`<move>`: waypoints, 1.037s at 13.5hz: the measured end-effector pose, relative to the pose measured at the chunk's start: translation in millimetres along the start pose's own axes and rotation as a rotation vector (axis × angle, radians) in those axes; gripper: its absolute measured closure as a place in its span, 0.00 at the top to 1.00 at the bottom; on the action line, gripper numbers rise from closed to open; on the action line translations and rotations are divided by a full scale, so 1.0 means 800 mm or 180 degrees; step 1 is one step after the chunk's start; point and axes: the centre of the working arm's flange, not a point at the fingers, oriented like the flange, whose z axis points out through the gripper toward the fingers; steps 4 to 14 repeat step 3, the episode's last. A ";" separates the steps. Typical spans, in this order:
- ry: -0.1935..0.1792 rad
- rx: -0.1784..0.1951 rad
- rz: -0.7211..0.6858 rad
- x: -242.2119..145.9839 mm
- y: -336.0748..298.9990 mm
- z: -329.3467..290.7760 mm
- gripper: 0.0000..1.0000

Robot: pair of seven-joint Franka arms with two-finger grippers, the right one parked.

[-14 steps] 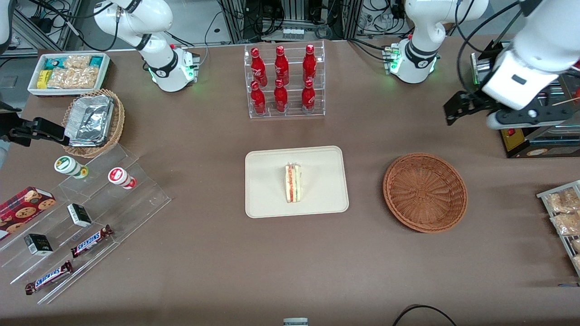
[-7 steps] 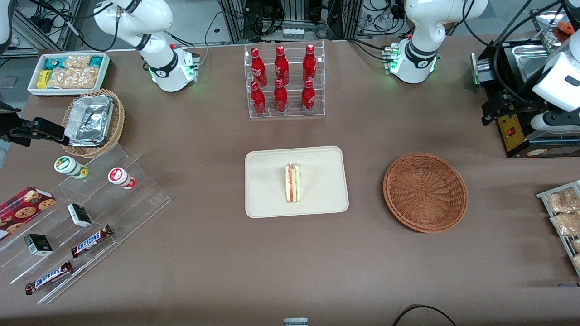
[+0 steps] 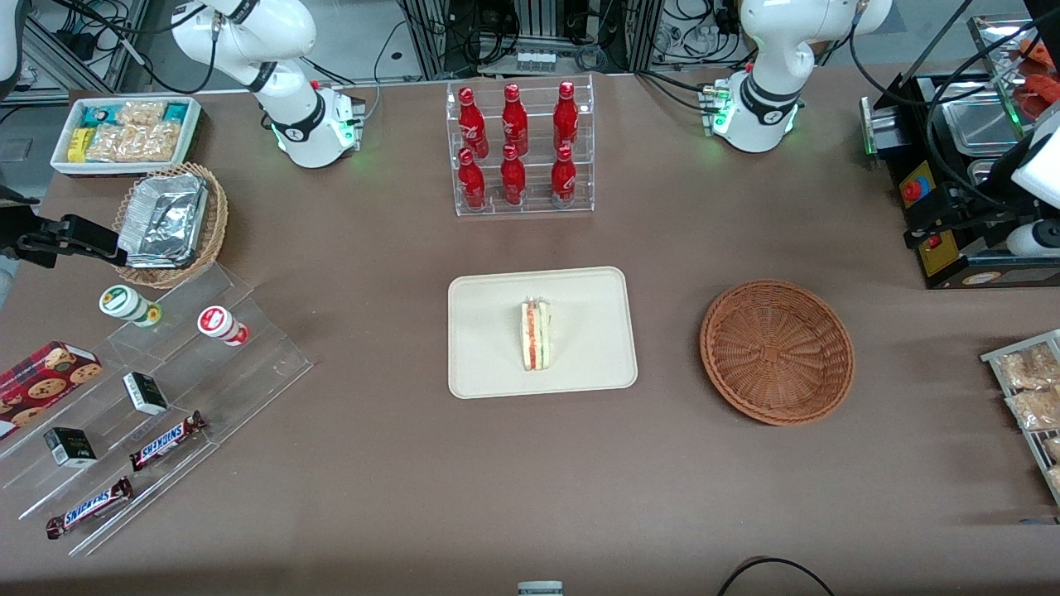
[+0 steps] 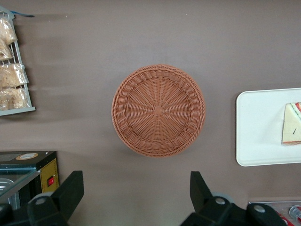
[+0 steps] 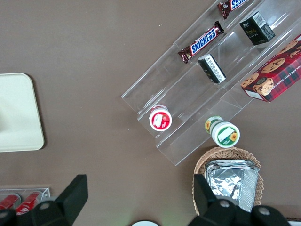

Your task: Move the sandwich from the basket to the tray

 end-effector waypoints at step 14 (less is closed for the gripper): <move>-0.0011 0.0004 0.0035 0.000 -0.013 -0.001 1.00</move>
